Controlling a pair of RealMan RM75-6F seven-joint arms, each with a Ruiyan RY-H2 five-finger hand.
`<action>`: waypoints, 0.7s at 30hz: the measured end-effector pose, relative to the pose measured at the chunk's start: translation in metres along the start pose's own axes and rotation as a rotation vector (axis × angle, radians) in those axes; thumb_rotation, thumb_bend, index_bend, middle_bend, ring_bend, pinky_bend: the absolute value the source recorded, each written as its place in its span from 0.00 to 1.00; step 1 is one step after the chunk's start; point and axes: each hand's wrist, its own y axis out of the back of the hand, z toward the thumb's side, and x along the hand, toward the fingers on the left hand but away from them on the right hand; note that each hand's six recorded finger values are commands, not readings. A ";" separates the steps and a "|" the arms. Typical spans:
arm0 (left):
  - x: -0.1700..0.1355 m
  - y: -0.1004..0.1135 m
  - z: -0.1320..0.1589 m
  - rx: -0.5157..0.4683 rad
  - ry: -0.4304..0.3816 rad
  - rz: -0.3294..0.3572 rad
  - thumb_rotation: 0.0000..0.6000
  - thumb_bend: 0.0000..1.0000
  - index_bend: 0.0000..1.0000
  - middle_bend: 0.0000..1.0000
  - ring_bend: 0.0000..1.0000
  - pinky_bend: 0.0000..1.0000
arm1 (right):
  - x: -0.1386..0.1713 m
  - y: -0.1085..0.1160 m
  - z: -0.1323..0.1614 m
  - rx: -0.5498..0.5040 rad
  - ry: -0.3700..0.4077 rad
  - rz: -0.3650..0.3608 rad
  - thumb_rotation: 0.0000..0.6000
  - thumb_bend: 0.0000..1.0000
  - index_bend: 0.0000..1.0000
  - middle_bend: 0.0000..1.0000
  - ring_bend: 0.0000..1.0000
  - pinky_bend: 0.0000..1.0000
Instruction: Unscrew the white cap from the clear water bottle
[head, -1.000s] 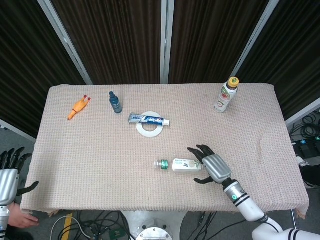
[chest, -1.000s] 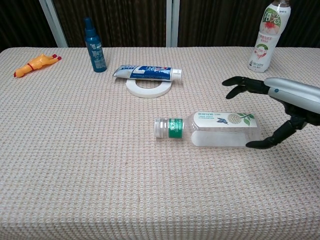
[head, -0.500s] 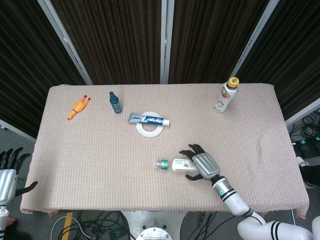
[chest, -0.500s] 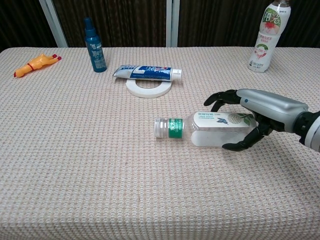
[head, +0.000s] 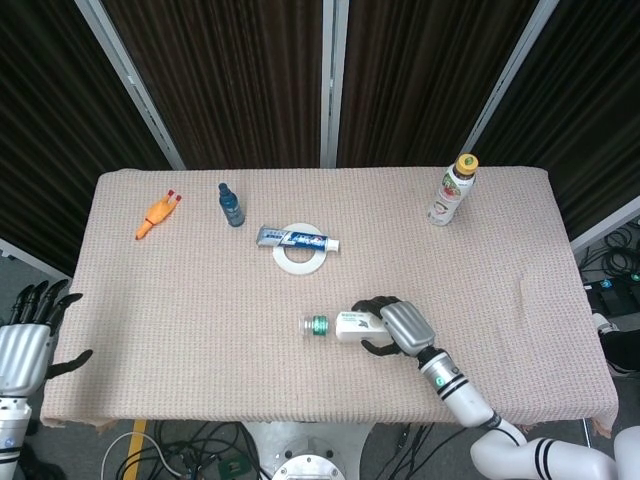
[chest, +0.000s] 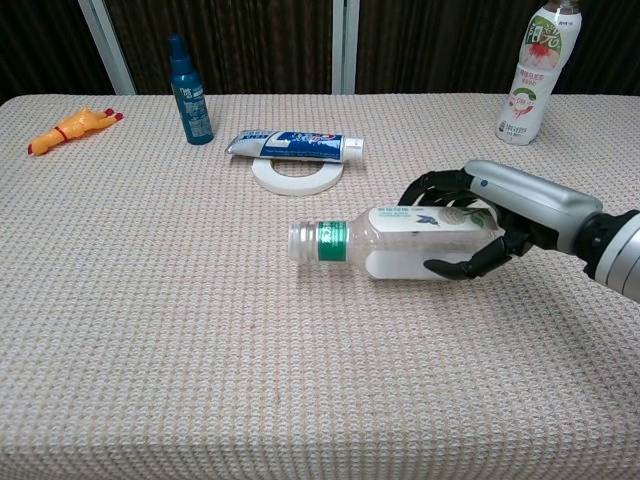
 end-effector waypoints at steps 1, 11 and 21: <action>0.005 0.001 0.005 -0.016 -0.025 0.003 1.00 0.04 0.21 0.08 0.00 0.01 | 0.000 0.003 0.002 -0.030 0.015 -0.010 1.00 0.42 0.47 0.42 0.27 0.31; 0.060 0.011 0.088 -0.228 -0.331 0.017 1.00 0.04 0.21 0.08 0.00 0.02 | -0.007 0.024 0.023 -0.321 0.213 -0.090 1.00 0.52 0.51 0.46 0.30 0.35; 0.087 0.005 0.163 -0.374 -0.511 0.027 1.00 0.04 0.20 0.08 0.00 0.02 | -0.023 0.027 0.050 -0.445 0.345 -0.115 1.00 0.58 0.52 0.46 0.31 0.36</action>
